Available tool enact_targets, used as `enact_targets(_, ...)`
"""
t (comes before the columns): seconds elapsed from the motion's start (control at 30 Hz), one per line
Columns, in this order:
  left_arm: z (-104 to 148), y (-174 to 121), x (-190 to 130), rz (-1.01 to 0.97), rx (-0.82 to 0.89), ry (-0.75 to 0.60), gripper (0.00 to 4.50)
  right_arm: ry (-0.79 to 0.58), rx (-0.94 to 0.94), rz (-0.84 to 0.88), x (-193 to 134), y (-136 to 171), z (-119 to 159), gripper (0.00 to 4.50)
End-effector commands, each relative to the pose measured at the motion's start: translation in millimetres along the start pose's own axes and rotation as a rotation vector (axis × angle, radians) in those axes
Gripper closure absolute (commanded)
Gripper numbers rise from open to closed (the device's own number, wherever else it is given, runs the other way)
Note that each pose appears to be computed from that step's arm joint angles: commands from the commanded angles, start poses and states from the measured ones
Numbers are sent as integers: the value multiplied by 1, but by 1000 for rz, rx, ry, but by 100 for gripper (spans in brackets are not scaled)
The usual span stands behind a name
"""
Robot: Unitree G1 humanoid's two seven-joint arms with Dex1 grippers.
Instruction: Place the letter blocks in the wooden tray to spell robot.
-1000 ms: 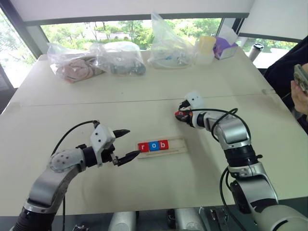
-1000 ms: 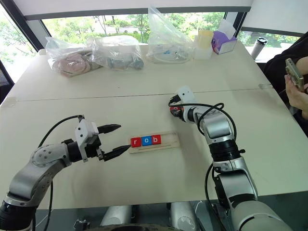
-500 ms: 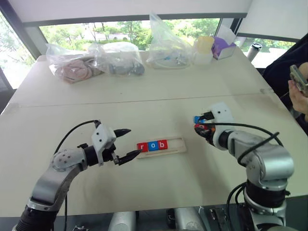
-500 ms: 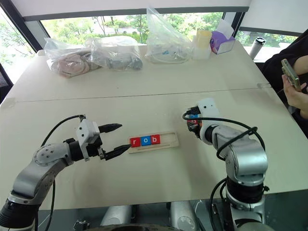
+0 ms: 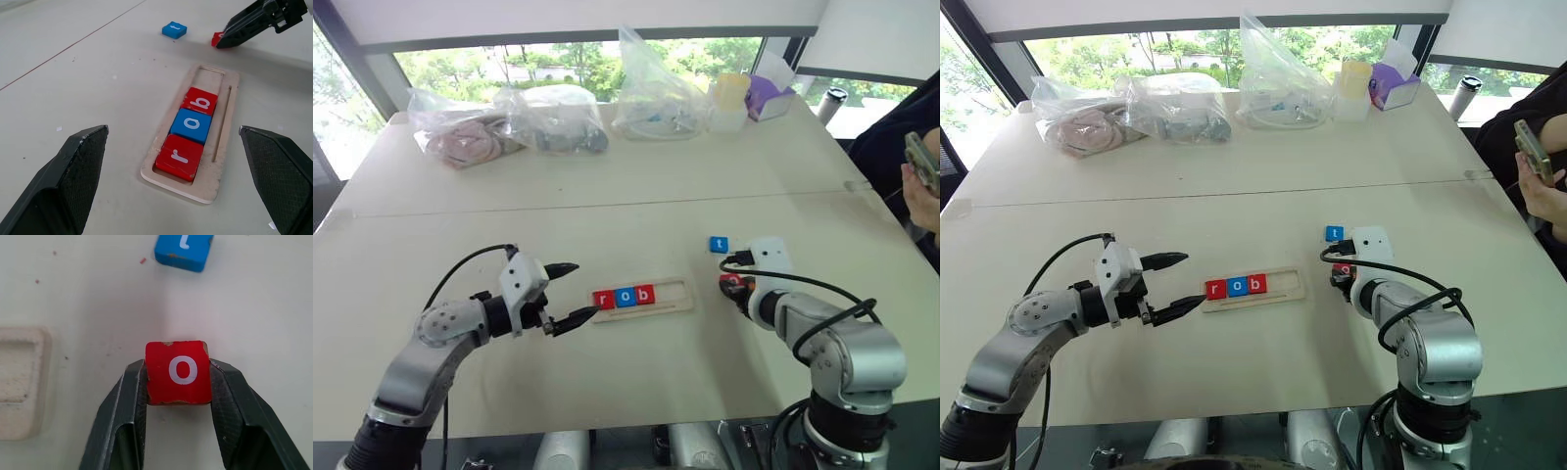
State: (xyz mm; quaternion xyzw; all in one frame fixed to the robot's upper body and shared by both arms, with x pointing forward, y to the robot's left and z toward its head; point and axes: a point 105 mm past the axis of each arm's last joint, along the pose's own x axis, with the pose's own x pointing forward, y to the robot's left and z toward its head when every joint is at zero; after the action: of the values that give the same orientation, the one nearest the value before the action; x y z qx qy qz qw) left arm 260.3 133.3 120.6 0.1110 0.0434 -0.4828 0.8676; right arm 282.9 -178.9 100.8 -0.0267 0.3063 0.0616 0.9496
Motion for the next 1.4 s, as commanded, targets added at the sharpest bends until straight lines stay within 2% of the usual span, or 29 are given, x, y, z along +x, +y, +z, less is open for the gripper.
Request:
enact_targets(0.03, 9, 1, -3, 11, 46, -24, 0, -20, -46, 27, -5, 0, 9, 89)
enact_targets(0.07, 9, 2, -3, 12, 46, -24, 0, -21, -52, 38, -5, 1, 10, 38)
enact_targets(0.1, 9, 2, -3, 12, 47, -23, 0, -23, -115, 91, -8, 5, 16, 5)
enact_targets(0.3, 10, 2, -3, 11, 50, -23, 0, -47, -466, 329, -24, 17, 44, 5)
enact_targets(0.6, 12, 2, -2, 12, 50, -28, 0, -75, -816, 533, -12, -14, 50, 5)
enact_targets(0.73, 13, 2, -1, 16, 55, -29, 0, -92, -878, 668, -7, -20, 42, 5)
enact_targets(0.83, 14, 2, -1, 19, 56, -31, 0, -41, -928, 712, -1, -30, 30, 5)
enact_targets(1.0, 13, 2, -4, 25, 55, -25, 0, 3, -965, 731, 10, -41, 20, 5)
enact_targets(1.3, 14, 2, -5, 31, 58, -21, 0, 0, -933, 738, 25, -52, 22, 5)
enact_targets(1.4, 14, 2, -5, 33, 58, -21, 0, 8, -940, 756, 26, -50, 21, 78)
